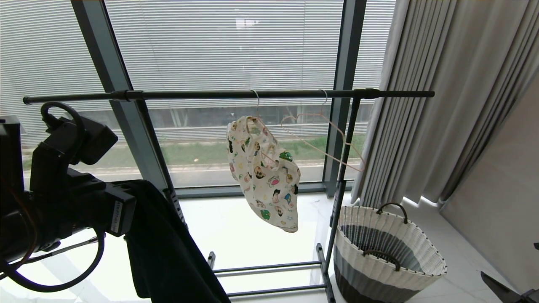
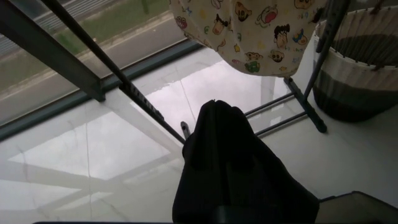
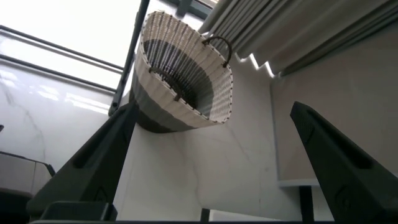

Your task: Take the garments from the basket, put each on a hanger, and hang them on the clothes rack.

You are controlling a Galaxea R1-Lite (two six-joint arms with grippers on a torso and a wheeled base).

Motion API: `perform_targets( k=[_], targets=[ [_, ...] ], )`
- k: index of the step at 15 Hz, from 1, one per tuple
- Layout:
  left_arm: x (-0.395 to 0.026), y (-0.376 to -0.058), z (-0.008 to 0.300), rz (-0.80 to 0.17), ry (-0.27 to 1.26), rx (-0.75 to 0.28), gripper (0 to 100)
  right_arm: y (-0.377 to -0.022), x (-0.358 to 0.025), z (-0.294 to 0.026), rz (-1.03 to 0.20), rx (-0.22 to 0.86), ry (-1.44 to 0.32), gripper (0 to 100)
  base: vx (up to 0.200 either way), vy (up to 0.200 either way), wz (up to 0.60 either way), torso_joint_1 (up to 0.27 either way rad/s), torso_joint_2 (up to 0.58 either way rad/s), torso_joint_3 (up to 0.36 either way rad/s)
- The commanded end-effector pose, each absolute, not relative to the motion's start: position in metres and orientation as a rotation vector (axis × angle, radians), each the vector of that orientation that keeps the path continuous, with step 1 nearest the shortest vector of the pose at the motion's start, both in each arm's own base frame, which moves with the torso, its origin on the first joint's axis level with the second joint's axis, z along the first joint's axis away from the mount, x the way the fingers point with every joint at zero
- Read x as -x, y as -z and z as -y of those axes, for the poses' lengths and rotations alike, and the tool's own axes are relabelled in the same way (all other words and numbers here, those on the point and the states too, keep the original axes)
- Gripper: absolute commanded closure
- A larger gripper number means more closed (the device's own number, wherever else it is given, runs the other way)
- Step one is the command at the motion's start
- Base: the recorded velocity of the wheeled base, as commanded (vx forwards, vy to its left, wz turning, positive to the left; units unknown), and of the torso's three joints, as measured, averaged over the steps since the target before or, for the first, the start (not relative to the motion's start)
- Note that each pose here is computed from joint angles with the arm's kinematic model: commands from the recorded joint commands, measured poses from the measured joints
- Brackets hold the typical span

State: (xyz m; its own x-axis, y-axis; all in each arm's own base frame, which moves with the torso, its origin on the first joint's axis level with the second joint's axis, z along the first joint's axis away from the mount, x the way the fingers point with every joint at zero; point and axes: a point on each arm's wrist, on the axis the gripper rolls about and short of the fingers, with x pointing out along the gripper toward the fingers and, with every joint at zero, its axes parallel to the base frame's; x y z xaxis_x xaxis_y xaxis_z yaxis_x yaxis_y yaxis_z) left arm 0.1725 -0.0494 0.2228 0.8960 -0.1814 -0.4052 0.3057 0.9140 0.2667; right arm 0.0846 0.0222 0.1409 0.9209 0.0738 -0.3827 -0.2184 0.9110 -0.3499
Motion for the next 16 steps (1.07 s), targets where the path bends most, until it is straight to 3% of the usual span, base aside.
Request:
perform_targets(
  k=[1, 3, 8, 16],
  targets=[
    [-0.169, -0.219, 0.048, -0.391, 0.253, -0.334, 100, -0.150, -0.093, -0.026, -0.362, 0.319, -0.181, 0, 0.000, 0.000, 0.00, 0.036, -0.06, -0.027],
    [-0.166, -0.215, 0.046, -0.402, 0.247, -0.336, 100, -0.175, -0.117, -0.036, -0.332, 0.246, -0.263, 0, 0.000, 0.000, 0.00, 0.000, 0.00, 0.000],
    [-0.160, -0.217, 0.030, -0.393, 0.144, -0.317, 100, -0.212, -0.166, -0.055, -0.284, 0.236, -0.366, 0, 0.000, 0.000, 0.00, 0.000, 0.00, 0.000],
    [-0.155, -0.220, 0.025, -0.371, 0.120, -0.306, 100, -0.216, -0.174, -0.060, -0.270, 0.263, -0.426, 0, 0.200, 0.000, 0.00, 0.007, 0.00, 0.002]
  ],
)
